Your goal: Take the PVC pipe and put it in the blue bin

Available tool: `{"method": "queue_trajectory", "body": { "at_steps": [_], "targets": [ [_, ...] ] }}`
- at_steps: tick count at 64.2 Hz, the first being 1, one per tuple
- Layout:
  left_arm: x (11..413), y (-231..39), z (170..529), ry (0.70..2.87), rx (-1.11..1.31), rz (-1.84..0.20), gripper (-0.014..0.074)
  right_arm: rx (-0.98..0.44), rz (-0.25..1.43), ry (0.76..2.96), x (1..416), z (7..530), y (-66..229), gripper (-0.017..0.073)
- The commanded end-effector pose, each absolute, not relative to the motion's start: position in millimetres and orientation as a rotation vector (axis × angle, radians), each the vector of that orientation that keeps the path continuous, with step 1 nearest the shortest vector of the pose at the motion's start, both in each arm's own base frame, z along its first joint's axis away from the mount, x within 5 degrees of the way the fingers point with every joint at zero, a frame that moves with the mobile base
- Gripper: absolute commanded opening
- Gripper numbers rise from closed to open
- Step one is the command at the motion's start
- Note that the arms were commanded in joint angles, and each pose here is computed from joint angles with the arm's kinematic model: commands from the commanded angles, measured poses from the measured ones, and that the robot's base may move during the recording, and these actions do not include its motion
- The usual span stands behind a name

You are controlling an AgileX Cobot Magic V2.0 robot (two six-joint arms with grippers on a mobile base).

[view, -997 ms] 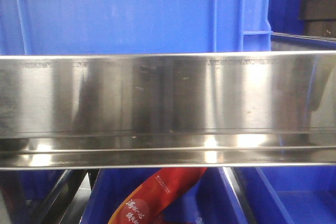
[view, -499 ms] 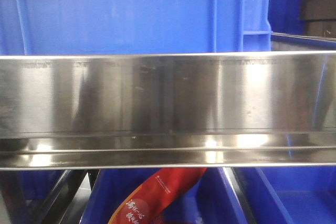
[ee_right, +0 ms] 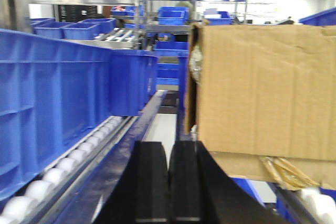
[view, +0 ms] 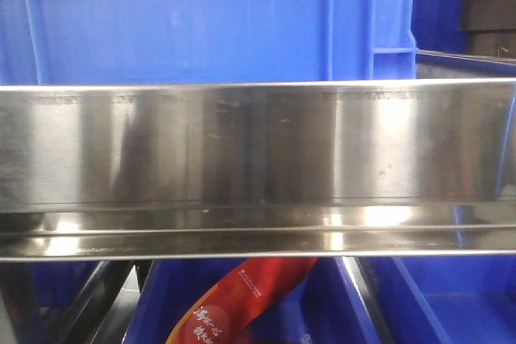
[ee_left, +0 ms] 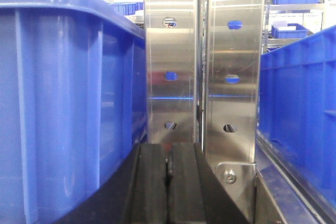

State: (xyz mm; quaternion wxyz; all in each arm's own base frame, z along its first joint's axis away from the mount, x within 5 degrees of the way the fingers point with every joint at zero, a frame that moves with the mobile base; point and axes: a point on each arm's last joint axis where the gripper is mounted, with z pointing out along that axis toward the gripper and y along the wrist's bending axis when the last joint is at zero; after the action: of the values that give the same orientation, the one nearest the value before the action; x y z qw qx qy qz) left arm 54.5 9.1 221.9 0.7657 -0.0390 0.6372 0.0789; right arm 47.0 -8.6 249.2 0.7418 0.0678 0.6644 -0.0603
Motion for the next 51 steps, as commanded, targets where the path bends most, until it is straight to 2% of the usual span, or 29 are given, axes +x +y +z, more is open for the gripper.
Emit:
{"method": "queue_trajectory", "body": {
  "at_steps": [1, 16, 36, 51],
  "targets": [
    [53.8, 9.3, 223.6, 1.367, -0.097, 0.167, -0.0111, 0.164, -0.156, 1.468, 47.1, 246.4, -9.9, -0.0163],
    [53.8, 9.3, 223.6, 1.367, -0.097, 0.167, -0.0111, 0.19, -0.19, 1.398, 50.3, 236.2, -12.8, -0.0163],
    [53.8, 9.3, 223.6, 1.367, -0.097, 0.167, -0.0111, 0.238, -0.229, 1.457, 53.5, 214.4, -16.7, -0.0163],
    [53.8, 9.3, 223.6, 1.367, -0.097, 0.167, -0.0111, 0.238, -0.243, 1.403, 52.7, 219.0, -17.2, -0.0163]
  ]
}}
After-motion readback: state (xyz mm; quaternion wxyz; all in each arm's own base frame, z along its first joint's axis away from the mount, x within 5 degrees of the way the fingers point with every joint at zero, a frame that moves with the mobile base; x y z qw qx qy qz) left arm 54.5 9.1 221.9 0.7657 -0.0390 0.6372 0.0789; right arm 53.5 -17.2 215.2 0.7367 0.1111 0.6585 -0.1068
